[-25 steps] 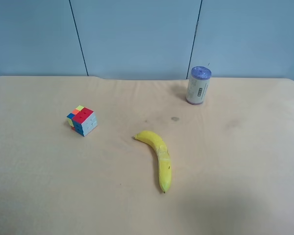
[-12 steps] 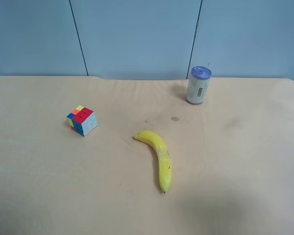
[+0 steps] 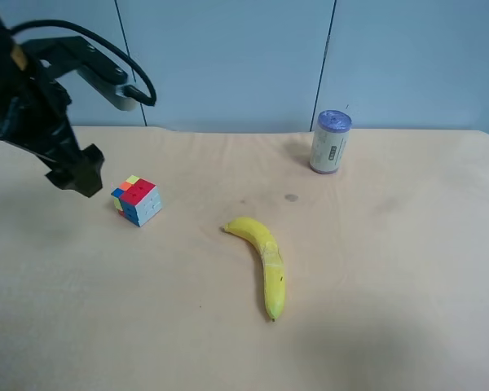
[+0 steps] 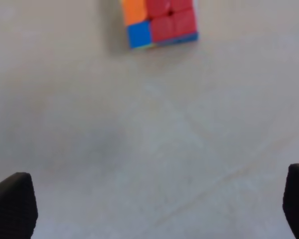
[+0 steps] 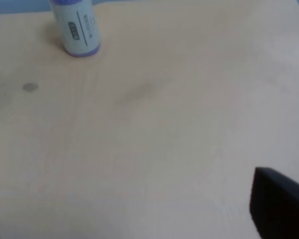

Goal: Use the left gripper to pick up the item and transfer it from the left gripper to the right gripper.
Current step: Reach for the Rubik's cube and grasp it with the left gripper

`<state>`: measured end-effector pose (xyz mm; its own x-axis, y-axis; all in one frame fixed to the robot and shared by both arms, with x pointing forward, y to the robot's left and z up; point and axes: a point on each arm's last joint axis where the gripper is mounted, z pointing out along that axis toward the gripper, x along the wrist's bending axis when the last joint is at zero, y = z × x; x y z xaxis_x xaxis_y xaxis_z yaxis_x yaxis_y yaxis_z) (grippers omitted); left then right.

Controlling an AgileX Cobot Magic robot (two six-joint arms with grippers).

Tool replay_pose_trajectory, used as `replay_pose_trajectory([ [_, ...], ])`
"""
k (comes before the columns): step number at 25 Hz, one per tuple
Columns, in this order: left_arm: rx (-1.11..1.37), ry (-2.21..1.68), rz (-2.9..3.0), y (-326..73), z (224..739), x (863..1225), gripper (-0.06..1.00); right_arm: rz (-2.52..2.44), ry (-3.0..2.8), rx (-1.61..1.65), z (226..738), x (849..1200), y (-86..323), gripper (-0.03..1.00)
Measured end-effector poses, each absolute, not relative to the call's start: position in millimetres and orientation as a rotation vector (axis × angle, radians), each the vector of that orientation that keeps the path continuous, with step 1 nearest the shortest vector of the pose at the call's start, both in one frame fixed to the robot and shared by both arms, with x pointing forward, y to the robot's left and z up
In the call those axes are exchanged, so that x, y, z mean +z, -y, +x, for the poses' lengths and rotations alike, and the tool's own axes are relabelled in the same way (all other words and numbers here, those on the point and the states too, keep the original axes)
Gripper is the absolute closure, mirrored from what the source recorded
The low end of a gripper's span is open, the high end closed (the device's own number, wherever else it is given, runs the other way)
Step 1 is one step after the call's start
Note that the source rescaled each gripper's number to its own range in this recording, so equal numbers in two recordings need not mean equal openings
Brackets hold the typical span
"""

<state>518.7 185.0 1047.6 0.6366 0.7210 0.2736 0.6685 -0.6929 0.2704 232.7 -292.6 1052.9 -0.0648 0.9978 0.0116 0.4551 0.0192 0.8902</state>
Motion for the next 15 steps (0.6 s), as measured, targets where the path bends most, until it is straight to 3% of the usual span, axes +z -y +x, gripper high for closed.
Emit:
replay_pose_trajectory([
  [15, 0.443, -1.121, 2.793, -143.7, 596.5, 979.3, -0.06, 1.514, -1.604, 0.993, 232.7, 1052.9, 292.6, -0.03],
])
